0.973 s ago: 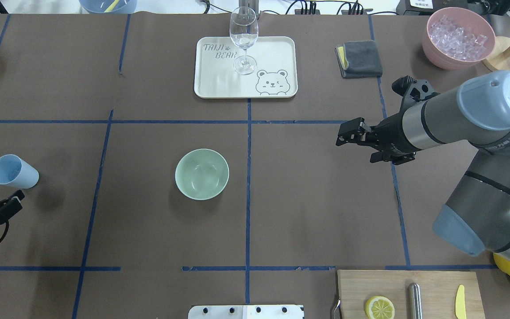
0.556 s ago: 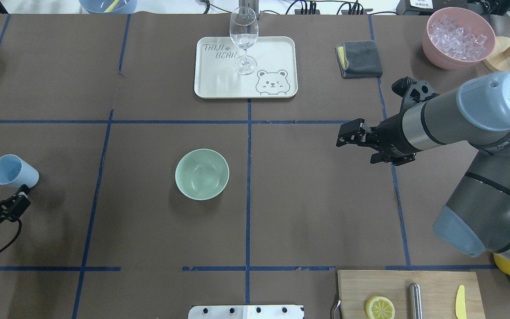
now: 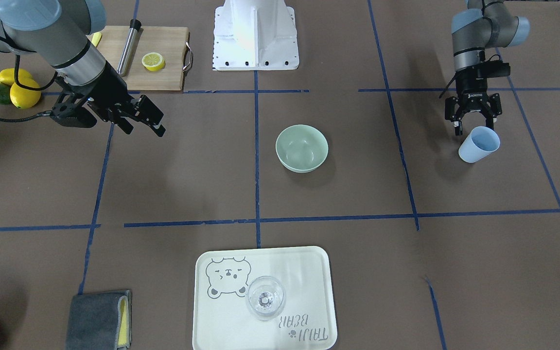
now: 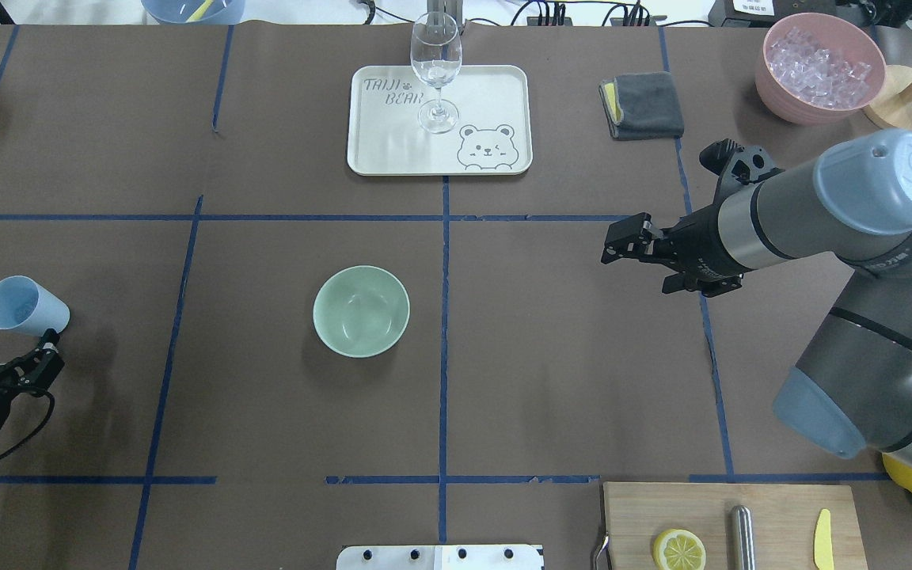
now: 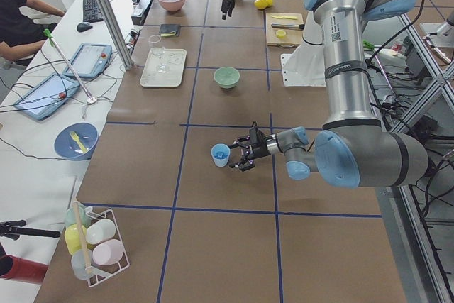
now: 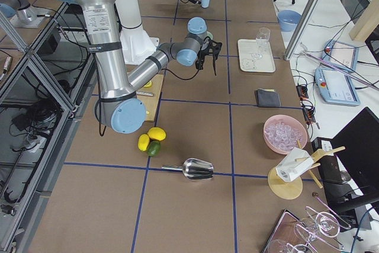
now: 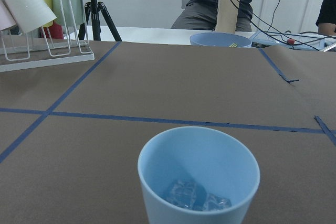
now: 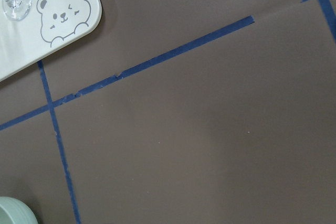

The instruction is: Pour ice into bowl

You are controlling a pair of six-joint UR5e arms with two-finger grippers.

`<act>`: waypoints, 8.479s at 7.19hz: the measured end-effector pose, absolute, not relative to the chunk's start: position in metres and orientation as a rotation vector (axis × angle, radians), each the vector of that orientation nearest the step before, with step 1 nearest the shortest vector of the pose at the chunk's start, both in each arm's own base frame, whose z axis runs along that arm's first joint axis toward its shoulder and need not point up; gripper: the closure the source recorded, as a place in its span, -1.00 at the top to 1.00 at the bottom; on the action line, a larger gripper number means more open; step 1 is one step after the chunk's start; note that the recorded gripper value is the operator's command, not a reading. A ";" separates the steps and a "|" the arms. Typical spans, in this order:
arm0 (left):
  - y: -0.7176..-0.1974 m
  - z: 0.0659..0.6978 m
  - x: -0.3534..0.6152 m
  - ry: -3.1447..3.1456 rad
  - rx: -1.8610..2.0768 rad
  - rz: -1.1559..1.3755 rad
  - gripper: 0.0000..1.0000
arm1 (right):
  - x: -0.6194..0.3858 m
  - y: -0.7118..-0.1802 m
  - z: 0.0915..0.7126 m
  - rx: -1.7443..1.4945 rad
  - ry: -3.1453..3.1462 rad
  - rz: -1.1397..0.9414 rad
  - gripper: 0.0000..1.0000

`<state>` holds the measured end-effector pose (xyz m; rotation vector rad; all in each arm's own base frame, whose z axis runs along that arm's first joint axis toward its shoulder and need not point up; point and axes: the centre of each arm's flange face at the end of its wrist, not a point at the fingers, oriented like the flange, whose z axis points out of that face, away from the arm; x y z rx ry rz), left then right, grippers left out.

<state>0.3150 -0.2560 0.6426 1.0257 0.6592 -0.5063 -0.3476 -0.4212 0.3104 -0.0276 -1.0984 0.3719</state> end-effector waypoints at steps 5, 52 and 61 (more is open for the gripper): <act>-0.279 0.649 0.321 0.601 1.064 -0.511 1.00 | -0.348 -0.421 0.310 -0.027 -1.098 0.372 1.00; -0.341 0.252 0.515 -0.520 1.214 1.381 -1.00 | -0.326 -0.421 0.332 -0.035 -1.066 0.425 1.00; -0.312 0.456 0.378 0.443 1.221 0.089 -1.00 | -0.325 -0.420 0.333 -0.034 -1.065 0.423 1.00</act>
